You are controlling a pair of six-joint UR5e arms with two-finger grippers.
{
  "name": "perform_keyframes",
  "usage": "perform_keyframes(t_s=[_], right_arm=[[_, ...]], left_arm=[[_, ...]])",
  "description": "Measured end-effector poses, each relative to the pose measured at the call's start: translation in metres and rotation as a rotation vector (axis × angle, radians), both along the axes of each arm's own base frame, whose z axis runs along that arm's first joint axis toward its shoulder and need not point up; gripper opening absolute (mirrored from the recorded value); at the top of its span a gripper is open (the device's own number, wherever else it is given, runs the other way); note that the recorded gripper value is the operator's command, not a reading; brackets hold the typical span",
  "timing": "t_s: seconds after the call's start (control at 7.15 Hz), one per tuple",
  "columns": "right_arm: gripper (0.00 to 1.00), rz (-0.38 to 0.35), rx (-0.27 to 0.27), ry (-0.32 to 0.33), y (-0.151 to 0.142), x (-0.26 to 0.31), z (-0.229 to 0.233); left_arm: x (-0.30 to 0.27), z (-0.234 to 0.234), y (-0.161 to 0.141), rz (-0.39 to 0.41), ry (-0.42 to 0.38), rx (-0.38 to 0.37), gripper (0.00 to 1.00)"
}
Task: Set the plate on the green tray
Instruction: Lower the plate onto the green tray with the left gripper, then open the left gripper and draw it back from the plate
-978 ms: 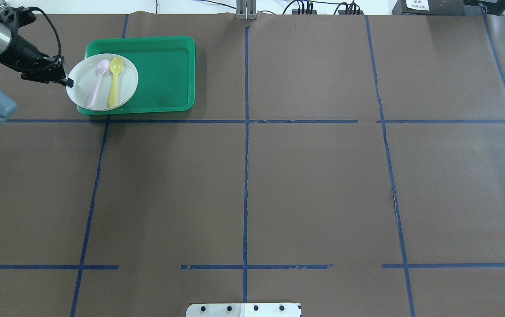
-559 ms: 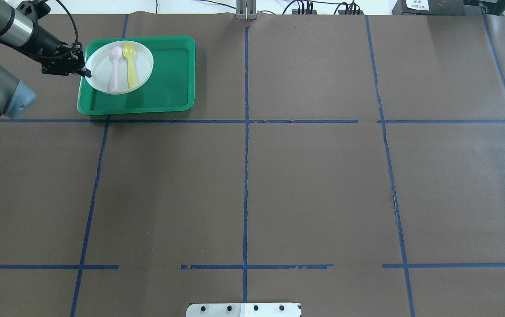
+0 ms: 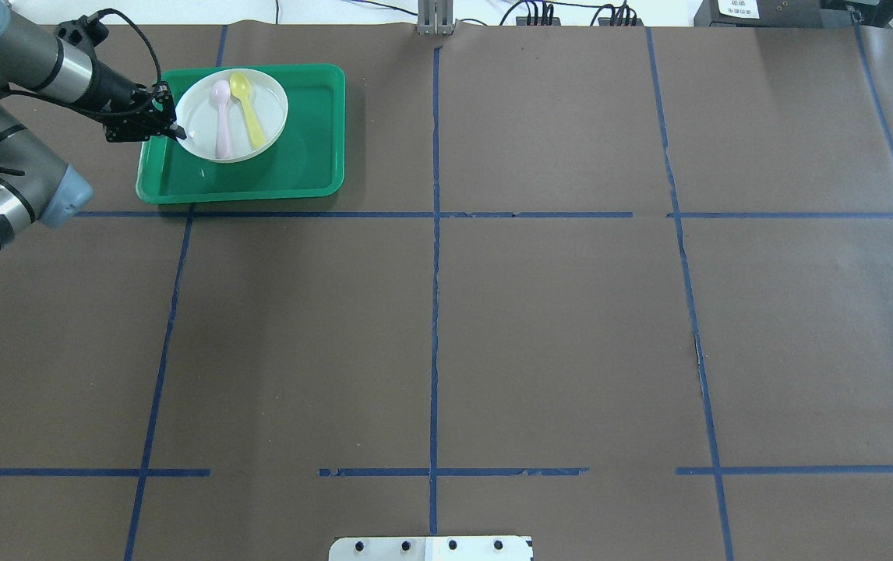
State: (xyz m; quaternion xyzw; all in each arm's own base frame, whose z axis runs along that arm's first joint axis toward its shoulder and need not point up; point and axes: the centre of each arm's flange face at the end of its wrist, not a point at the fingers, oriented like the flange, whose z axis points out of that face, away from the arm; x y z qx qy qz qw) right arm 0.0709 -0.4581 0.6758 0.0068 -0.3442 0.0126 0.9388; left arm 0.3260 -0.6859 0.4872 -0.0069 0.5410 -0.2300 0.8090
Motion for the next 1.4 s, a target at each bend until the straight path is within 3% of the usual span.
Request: perform_keyframes(t_s=[0.56,0.7,1.4], right_arm=[[1.0,0.0,0.0,0.0,0.0,0.0,0.0],[1.0,0.0,0.0,0.0,0.0,0.0,0.0],[1.0,0.0,0.0,0.0,0.0,0.0,0.0]], left_arm=[[0.009,0.004,0.008,0.013,0.013,-0.005,0.0],[0.006,0.006,0.009,0.027,0.016,-0.001,0.99],[-0.011,0.011,0.022,0.036,0.033,0.075,1.0]])
